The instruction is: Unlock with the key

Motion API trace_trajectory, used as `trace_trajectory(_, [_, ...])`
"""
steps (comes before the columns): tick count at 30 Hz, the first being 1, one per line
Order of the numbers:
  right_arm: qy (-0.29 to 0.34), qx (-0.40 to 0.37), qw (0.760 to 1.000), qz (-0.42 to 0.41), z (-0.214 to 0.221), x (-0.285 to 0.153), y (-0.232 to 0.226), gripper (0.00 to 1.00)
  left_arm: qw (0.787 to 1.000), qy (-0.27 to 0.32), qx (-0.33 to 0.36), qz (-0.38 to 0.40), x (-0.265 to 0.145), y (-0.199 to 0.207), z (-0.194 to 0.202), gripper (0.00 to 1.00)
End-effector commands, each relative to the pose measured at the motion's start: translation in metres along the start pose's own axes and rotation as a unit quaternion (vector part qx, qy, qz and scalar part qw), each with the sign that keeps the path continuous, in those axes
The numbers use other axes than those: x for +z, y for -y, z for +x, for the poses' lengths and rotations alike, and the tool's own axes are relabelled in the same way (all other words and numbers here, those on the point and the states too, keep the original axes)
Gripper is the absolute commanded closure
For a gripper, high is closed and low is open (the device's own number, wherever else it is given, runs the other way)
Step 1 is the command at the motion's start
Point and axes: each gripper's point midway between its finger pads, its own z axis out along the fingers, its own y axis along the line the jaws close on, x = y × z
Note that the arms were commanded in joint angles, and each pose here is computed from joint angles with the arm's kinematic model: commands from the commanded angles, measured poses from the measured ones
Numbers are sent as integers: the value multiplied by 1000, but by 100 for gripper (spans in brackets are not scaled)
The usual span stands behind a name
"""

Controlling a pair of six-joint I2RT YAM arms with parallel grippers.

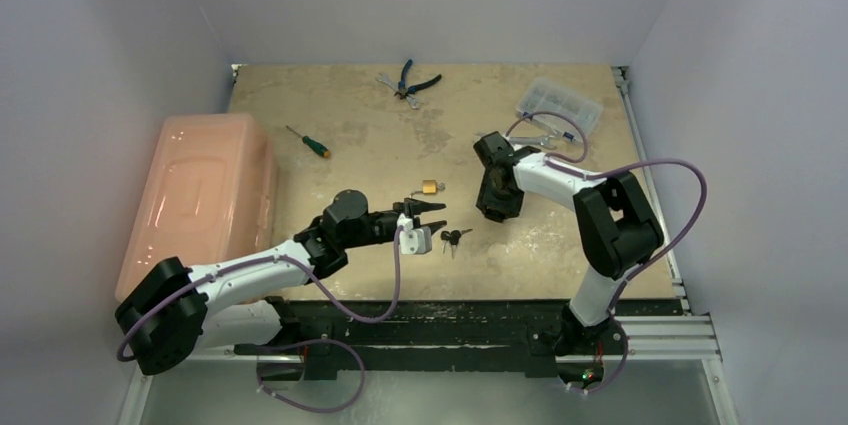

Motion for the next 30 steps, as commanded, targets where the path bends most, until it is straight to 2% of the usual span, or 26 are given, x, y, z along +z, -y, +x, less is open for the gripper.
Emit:
trace_trajectory(1, [0,-47,999,-10,9,-3,-24,53,999,36,25,-10,2,-15,-29,63])
trace_trajectory(4, [2,-56,998,-20,7,-5,-36,52,999,34,26,-9,1,-15,-28,63])
trace_trajectory(8, [-2,-61,998,-18,7,-4,-41,44,999,29,29,-7,2,-14,-26,63])
trace_trajectory(10, [-4,-61,998,-15,8,-4,-39,34,999,26,31,-5,2,-13,-25,63])
trace_trajectory(13, [-11,-61,998,-8,11,-5,-35,7,999,24,35,-2,2,-12,-24,63])
trace_trajectory(14, [-12,-61,998,-7,12,-6,-34,2,999,23,38,0,3,-10,-23,63])
trace_trajectory(21, [8,-62,998,-13,3,-18,-33,1,999,13,37,7,5,-6,-15,63])
trace_trajectory(30, [124,-65,988,-57,-30,-65,-25,1,999,18,27,18,10,3,-16,63])
